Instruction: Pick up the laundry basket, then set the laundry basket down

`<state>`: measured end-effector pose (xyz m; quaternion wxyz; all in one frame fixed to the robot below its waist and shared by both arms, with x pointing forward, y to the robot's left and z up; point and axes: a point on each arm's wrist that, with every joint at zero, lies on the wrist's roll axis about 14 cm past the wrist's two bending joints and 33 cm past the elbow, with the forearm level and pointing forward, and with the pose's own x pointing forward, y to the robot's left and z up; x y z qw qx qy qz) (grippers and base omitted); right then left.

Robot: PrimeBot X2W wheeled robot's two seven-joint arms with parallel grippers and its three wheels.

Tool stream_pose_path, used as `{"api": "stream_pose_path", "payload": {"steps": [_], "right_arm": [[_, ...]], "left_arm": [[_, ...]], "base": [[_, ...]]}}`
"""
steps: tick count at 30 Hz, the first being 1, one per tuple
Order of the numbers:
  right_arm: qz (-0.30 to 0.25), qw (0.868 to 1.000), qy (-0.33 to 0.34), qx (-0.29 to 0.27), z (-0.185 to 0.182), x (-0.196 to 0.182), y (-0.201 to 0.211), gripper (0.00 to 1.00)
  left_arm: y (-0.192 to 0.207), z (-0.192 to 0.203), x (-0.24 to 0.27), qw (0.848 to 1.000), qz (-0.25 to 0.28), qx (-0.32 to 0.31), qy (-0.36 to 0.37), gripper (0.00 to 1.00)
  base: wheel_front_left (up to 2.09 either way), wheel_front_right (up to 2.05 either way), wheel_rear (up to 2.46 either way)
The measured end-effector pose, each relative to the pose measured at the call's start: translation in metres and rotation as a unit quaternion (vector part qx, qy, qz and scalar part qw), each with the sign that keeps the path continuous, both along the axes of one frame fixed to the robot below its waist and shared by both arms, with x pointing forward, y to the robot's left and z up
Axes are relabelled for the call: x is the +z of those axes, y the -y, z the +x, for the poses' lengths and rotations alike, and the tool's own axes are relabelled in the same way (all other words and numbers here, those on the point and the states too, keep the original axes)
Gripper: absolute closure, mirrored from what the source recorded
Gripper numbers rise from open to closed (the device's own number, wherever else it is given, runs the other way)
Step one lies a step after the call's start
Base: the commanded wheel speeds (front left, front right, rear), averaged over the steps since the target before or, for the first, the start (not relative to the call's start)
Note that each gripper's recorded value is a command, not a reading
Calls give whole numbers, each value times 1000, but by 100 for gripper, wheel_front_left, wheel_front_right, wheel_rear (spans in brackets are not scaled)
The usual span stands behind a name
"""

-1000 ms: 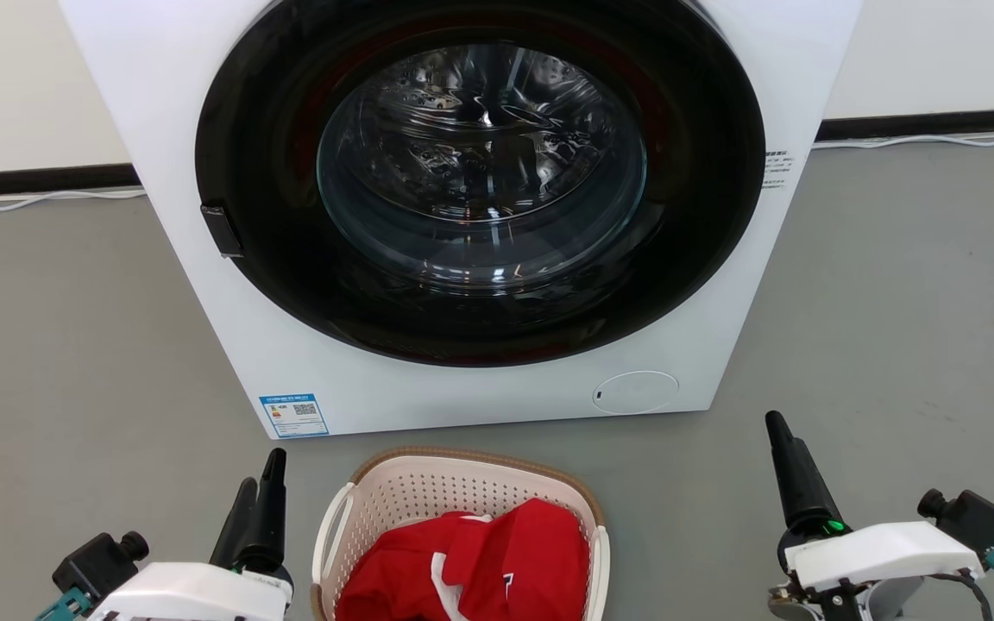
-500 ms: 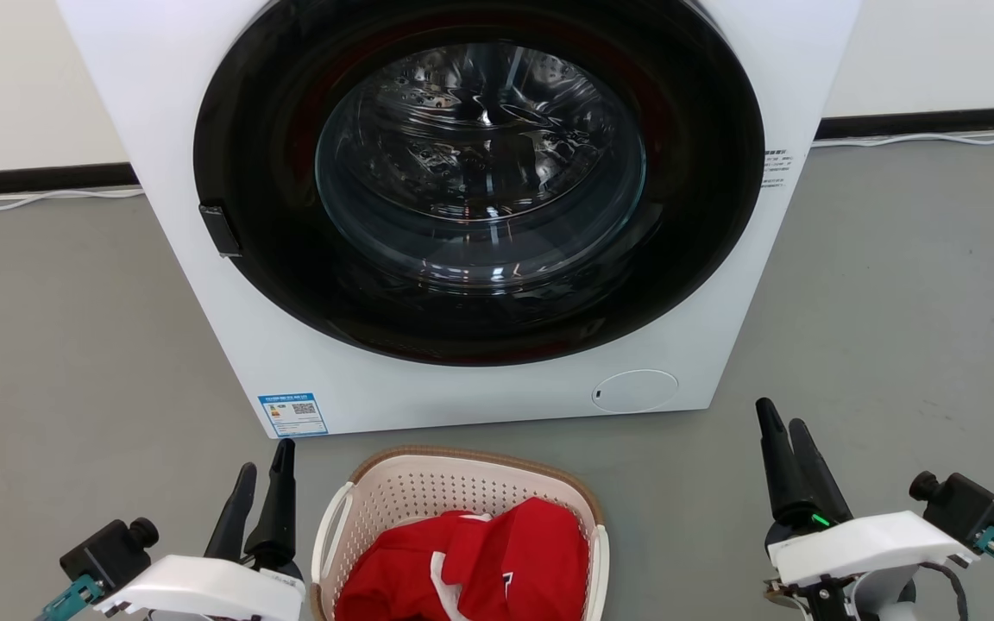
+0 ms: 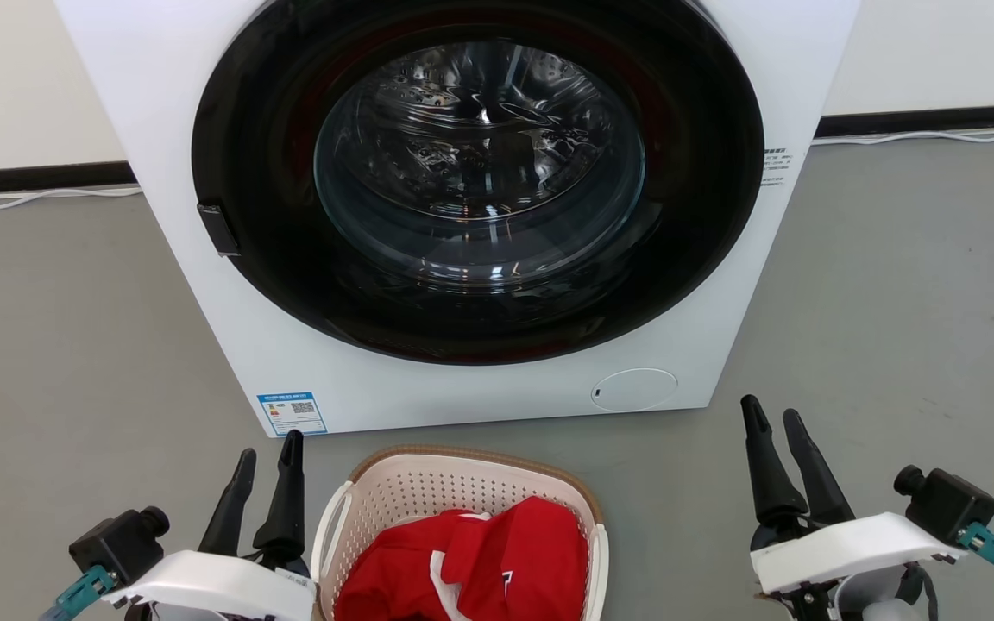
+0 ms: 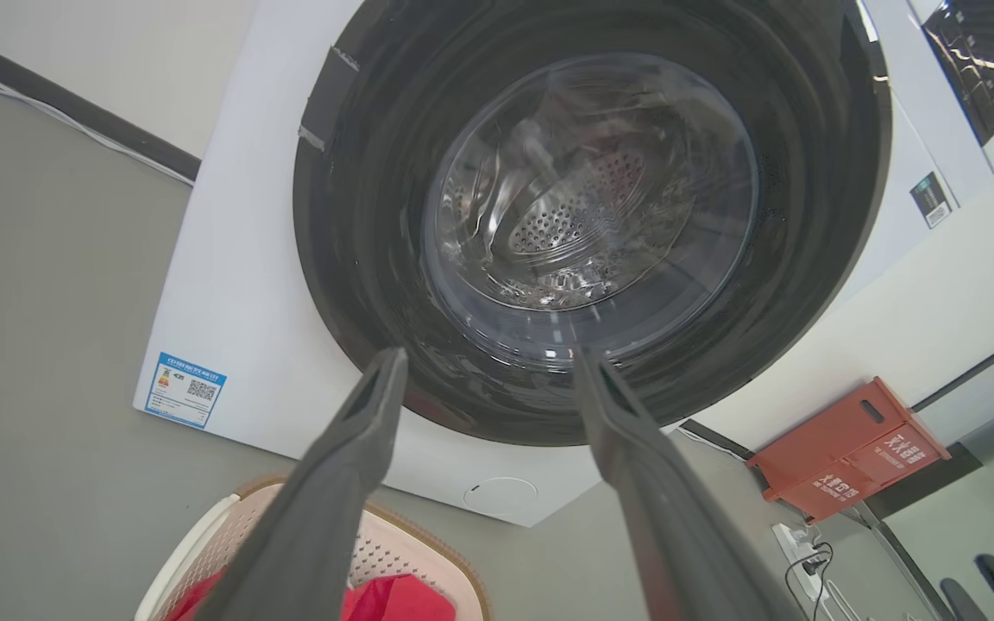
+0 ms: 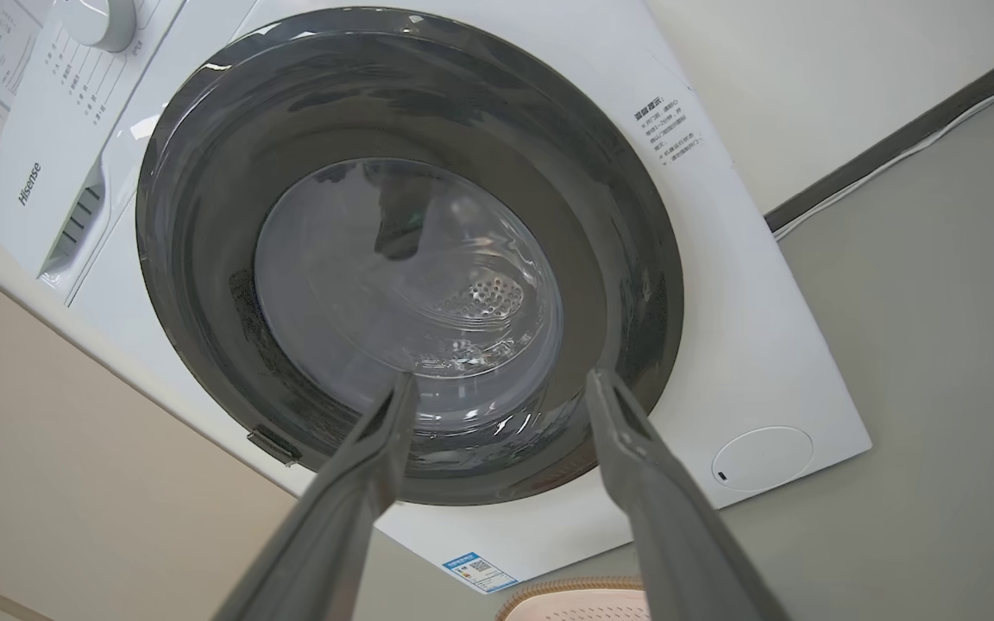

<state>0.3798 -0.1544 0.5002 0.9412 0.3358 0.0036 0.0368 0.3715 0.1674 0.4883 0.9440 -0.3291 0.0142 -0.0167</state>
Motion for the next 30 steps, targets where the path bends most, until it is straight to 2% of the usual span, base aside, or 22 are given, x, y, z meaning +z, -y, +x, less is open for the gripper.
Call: {"api": "stream_pose_path", "payload": {"steps": [12,30], "right_arm": [[-58,998,28,9,2,10,-7,0],[-140,988,65,27,2,21,-20,0]], "left_arm": [[6,1,8,998,57,-11,23,0],[16,4,25,988,135,-27,70,0]], "base": [[0,0,0],[0,0,0]]}}
